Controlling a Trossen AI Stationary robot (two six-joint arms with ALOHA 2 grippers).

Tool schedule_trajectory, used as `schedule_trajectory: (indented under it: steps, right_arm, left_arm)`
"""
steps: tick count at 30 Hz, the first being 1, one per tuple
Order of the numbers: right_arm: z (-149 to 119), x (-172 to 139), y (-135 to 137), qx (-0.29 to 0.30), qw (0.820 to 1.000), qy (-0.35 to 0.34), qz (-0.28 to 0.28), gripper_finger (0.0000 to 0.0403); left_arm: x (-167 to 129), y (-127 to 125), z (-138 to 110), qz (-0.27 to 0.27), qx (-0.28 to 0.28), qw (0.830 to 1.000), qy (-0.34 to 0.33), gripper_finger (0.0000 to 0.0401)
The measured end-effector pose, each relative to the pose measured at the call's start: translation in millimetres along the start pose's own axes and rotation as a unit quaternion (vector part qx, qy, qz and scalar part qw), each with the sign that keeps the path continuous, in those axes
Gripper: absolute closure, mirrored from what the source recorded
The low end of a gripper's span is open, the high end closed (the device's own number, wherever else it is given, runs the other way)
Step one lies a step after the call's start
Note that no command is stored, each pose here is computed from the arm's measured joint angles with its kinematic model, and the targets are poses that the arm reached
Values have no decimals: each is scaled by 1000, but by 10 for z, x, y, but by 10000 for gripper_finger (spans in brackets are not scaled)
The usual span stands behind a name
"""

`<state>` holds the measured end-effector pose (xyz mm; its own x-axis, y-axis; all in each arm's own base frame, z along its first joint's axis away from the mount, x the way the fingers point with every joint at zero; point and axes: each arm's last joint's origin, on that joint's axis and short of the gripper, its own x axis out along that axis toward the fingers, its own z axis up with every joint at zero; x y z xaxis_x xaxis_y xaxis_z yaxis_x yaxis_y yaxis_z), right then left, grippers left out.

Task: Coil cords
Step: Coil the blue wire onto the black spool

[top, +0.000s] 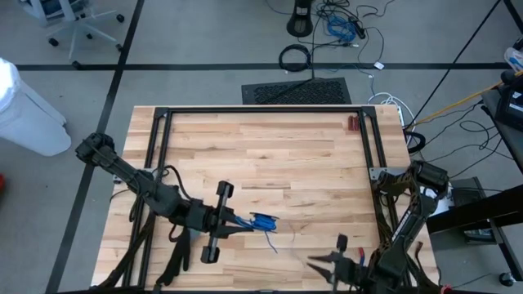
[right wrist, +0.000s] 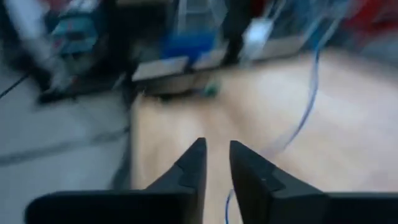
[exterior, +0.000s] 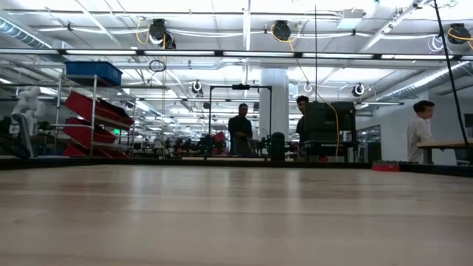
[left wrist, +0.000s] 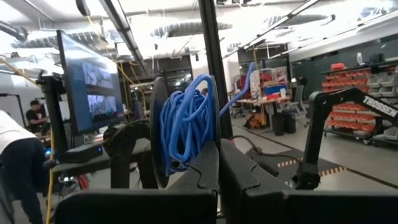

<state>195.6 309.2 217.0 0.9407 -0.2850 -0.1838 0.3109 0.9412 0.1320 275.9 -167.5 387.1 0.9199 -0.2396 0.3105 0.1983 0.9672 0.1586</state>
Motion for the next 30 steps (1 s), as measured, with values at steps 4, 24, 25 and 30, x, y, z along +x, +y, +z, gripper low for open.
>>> schedule_trajectory:
  steps: [4, 24, 25, 30]
  right_arm:
    - [183, 275, -16, -46, 995, -52, -65, 296]
    - [959, 1169, -257, -158, 976, -127, -82, 286]
    - [947, 1203, -270, -158, 977, -124, -75, 301]
    - [872, 1290, -302, -145, 983, -103, -51, 391]
  left_arm:
    - [0, 1, -6, 1, 1, 1000, 4, 401]
    - [0, -1, -28, 6, 3, 1000, 16, 401]
    - [0, -1, -28, 6, 3, 1000, 16, 401]
    - [-1, -8, -51, 2, 5, 1000, 27, 401]
